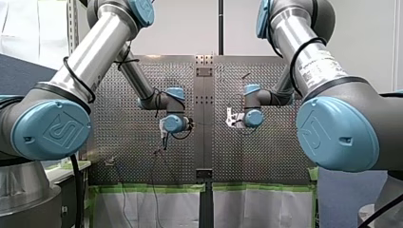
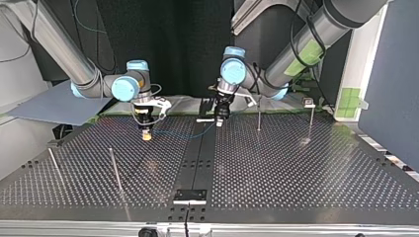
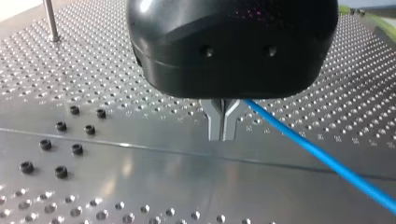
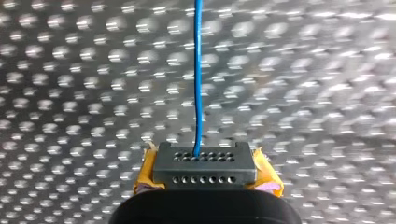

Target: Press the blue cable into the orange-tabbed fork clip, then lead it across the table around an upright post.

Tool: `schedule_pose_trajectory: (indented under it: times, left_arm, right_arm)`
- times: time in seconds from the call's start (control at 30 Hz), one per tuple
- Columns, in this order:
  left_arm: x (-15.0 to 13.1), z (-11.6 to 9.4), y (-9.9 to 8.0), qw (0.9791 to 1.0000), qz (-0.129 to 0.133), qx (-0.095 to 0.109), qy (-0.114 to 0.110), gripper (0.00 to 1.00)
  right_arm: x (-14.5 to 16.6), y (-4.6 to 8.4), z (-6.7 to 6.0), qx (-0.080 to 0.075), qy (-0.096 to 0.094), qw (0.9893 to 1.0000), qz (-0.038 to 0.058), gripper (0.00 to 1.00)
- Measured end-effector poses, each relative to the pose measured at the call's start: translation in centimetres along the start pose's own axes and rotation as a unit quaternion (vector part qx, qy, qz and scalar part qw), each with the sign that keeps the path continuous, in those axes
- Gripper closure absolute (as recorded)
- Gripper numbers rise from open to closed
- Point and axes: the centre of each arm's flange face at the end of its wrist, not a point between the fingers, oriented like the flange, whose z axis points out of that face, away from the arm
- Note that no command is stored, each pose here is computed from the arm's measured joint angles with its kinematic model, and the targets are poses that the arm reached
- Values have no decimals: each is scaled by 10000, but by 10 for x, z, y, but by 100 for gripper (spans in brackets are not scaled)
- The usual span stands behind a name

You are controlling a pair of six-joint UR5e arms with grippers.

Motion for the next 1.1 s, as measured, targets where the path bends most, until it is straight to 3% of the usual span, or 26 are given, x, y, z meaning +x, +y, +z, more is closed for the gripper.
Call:
schedule_pose_trajectory:
  times: [0.2, 0.63, 0.9, 1.1]
  left_arm:
    - [-2, -3, -8, 10000, -10, 67, -10, 99]
    - [-45, -8, -15, 9987, -359, 150, -315, 99]
    - [-46, -7, -13, 9977, -579, 184, -291, 99]
    - [-46, -4, -10, 9955, -857, 304, -263, 99]
  right_arm:
    - [40, -9, -12, 65, 156, 9998, -83, 100]
    - [100, -36, -37, 218, 458, 9985, -202, 100]
    - [136, -48, -51, 322, 732, 9967, -158, 100]
    - [160, -52, -58, 365, 946, 9948, -103, 100]
